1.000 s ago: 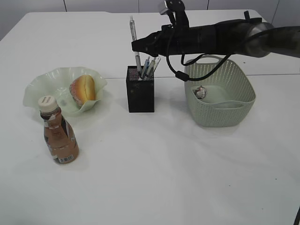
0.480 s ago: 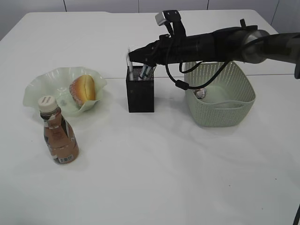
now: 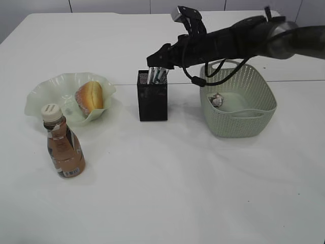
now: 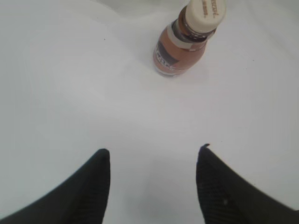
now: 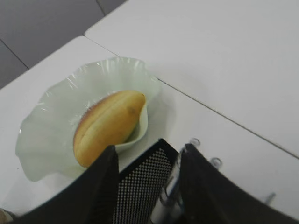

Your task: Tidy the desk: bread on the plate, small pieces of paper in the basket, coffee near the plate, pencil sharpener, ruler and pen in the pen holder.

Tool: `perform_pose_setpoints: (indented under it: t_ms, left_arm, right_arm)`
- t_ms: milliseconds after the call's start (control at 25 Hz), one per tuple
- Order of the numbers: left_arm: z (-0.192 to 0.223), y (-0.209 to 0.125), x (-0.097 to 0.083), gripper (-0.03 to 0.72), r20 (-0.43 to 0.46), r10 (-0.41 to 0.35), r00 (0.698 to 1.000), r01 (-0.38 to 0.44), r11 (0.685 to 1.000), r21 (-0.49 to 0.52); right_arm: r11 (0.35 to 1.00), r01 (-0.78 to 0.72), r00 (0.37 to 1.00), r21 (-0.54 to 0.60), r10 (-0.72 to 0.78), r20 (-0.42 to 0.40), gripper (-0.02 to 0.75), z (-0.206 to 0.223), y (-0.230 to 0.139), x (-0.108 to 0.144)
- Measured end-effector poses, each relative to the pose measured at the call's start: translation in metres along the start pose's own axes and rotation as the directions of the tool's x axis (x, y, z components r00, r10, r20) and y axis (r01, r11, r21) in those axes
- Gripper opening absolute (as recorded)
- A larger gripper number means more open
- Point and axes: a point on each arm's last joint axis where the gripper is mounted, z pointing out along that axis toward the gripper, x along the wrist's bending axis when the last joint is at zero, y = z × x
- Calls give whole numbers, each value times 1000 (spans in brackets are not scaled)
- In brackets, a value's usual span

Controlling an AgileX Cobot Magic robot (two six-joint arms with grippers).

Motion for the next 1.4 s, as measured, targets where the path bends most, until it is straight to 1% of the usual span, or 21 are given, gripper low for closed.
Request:
perform_pose_setpoints:
  t_ms: [120,240,280,360,440,600,720,880,1000,1080,1200,1400]
  left_arm:
    - [0,0,0,433,0,0,1000,0,1000,0]
    - [0,1,0,433,1,0,1000,0,1000,-11]
    - [0,1,0,433,1,0,1000,0,1000,-16]
    - [0,2,0,433,2,0,1000,0,1000,-25]
    - [0,3,0,433,3,0,1000,0,999,-34]
    - [0,4,0,433,-2,4,1000,-4,999,-45]
    - [0,5,1,433,-15,12,1000,-13,998,-56]
    - [0,6,1,433,-16,13,1000,-14,997,-70]
    - [0,7,2,433,-19,15,1000,-16,997,-72]
    - [0,7,3,433,-30,16,999,-18,997,-75]
    - [-1,6,6,432,-63,10,998,-15,997,-73]
    - [-14,-3,11,400,-121,-16,993,8,998,-66]
  right_arm:
    - [992,-40,995,117,29,91,328,-19,14,7]
    - [963,-152,971,221,105,214,328,-45,29,18]
    - [952,-171,960,253,103,259,328,-55,34,22]
    - [918,-254,928,304,142,344,328,-76,43,31]
    - [881,-303,896,364,133,424,328,-94,46,38]
    - [799,-366,838,477,61,542,323,-124,47,45]
    - [786,-369,814,496,14,581,323,-135,49,44]
    - [783,-409,790,469,47,611,322,-150,49,36]
    - [778,-429,779,460,61,624,321,-165,47,41]
    - [772,-435,775,464,58,629,322,-175,46,48]
    - [766,-438,773,471,53,632,322,-193,42,66]
    - [765,-424,785,484,44,618,322,-229,32,106]
